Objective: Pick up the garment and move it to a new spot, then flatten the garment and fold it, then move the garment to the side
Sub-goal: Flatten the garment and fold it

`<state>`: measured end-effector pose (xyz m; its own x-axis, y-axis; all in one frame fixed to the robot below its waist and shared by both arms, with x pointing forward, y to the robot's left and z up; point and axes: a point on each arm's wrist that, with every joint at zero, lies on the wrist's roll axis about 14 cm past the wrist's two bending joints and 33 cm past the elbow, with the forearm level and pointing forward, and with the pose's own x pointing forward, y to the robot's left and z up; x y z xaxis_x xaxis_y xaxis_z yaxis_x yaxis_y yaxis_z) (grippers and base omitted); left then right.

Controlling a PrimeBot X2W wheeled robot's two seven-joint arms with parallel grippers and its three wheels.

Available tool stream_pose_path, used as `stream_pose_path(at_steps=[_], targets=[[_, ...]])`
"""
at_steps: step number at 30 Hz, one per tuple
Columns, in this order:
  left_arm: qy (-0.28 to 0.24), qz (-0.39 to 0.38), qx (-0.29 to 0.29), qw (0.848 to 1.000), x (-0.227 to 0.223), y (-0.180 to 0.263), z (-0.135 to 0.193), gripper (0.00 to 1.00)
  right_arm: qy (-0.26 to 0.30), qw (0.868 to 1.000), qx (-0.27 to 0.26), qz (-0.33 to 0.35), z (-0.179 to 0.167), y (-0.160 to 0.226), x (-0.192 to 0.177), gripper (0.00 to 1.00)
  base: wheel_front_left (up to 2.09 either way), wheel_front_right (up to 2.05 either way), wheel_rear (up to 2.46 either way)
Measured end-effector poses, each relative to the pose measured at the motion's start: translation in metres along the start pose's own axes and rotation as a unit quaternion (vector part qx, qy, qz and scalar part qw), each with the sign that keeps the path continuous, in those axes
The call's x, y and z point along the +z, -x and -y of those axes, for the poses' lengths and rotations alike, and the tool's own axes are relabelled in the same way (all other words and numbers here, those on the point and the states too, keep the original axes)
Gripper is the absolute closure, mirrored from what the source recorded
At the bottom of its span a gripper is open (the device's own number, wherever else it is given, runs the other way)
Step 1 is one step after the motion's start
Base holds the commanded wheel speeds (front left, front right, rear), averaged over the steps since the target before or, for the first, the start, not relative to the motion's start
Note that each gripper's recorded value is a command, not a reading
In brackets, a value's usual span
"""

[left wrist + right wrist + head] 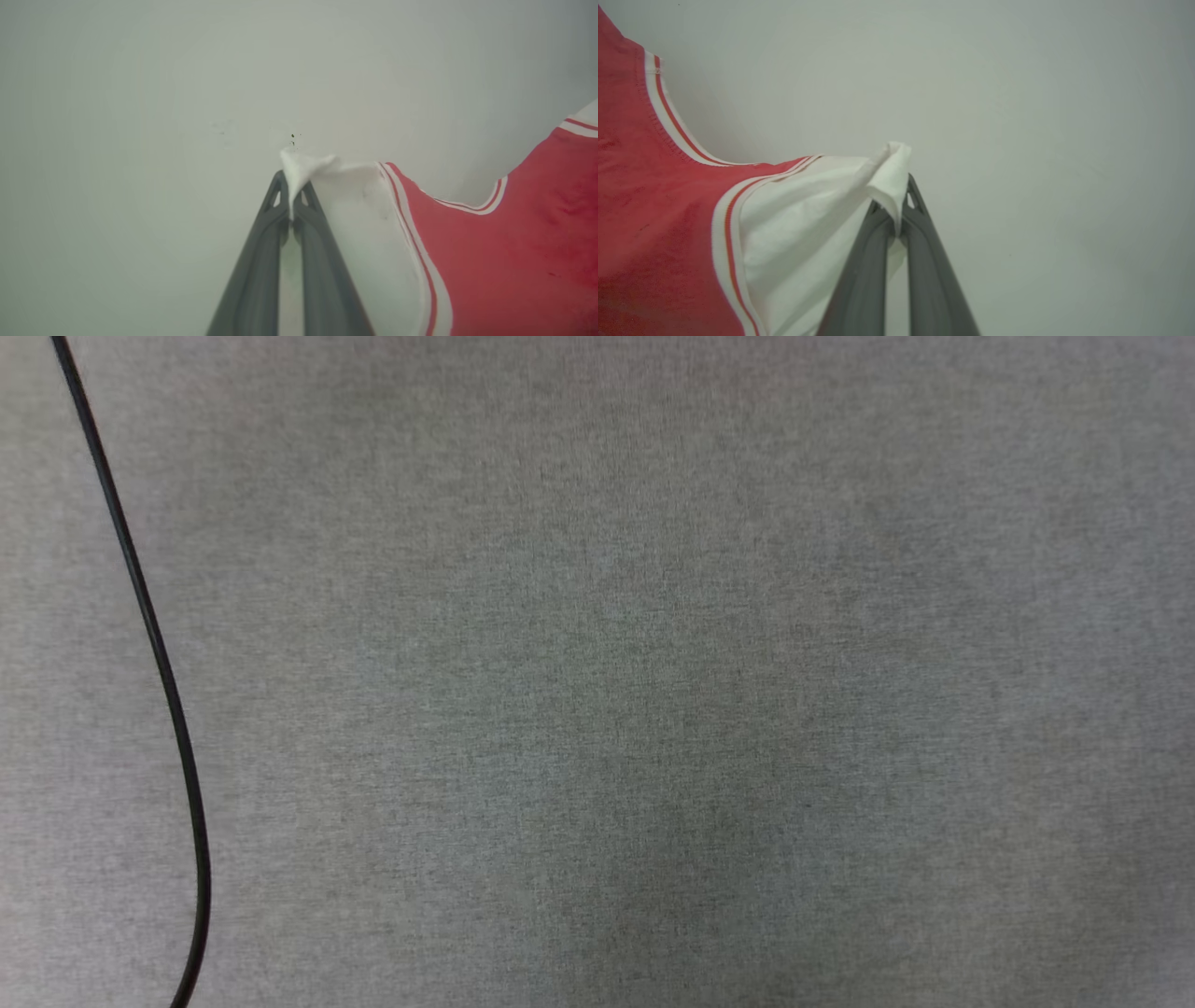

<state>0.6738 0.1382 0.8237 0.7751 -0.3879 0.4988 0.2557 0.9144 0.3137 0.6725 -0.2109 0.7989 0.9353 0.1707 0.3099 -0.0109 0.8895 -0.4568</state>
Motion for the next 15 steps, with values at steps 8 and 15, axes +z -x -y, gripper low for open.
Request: stream_pose_path(at_steps=[8, 15], targets=[[0.031, -0.036, 0.019, 0.999, -0.068, 0.002, -0.008, 1.00, -0.008, 0.999, 0.024, -0.024, -0.034, -0.023, -0.049, 1.00, 0.00, 0.00, 0.00], [0.080, -0.083, 0.025, 0.993, -0.124, 0.030, 0.005, 1.00, -0.049, 0.995, 0.055, -0.061, -0.071, -0.013, -0.100, 1.00, 0.00, 0.00, 0.00]])
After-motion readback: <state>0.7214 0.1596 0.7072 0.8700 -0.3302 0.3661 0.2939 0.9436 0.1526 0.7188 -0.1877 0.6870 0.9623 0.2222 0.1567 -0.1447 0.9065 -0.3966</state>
